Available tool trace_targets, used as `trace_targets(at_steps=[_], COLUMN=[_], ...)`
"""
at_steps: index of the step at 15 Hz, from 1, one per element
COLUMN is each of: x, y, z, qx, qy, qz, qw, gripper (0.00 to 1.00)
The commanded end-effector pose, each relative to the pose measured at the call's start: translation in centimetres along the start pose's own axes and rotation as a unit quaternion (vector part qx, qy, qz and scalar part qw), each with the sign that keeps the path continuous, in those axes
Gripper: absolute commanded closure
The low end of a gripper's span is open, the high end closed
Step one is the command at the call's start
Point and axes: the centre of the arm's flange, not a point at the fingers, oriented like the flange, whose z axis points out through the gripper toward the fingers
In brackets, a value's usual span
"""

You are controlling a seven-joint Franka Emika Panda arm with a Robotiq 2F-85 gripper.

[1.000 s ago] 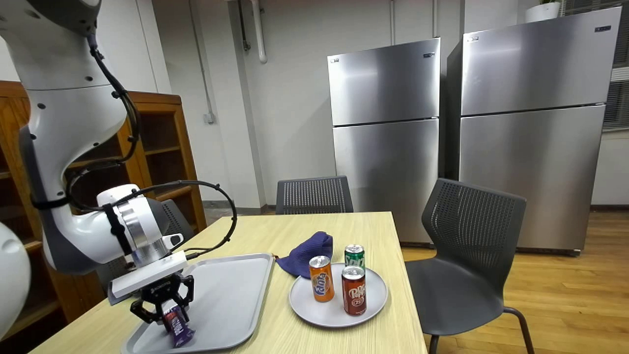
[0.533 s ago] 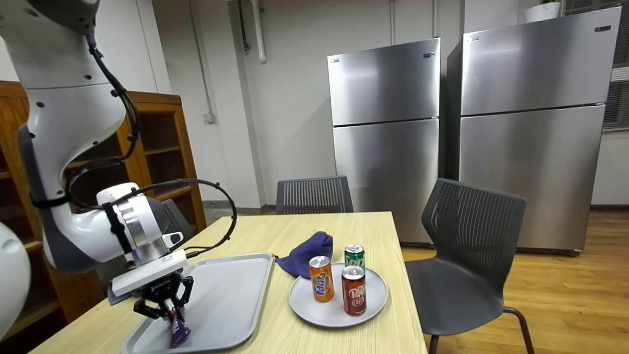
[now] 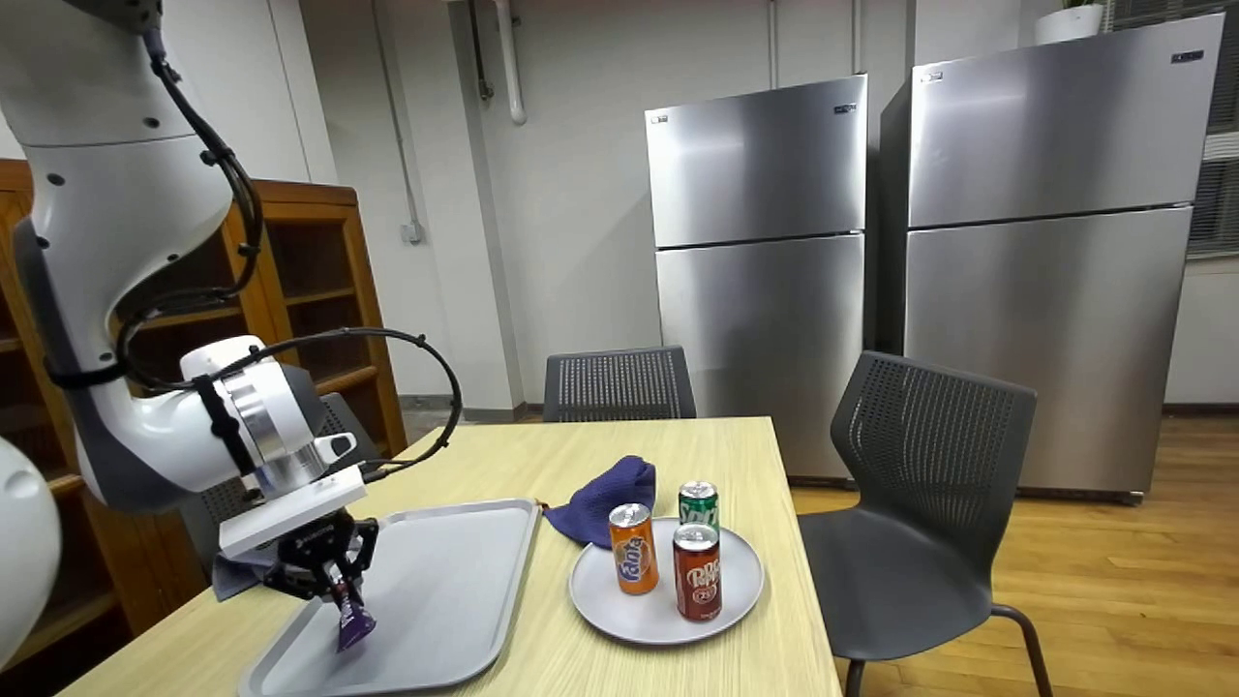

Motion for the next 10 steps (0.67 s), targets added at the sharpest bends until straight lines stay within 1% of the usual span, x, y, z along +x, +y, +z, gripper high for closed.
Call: trace_targets(at_steps=[1, 7, 10], x=[0.5, 3.3, 5.4], y=[-1.2, -3.0, -4.2], z=[-2.9, -4.4, -5.1], qx=[-0.017, -0.016, -0.018], qy=[0.0, 0.016, 0.02], qz=[-0.023, -0.052, -0.068], qw=[0.9996, 0.9984, 0.9973], gripper=[0.97, 0.97, 0.97])
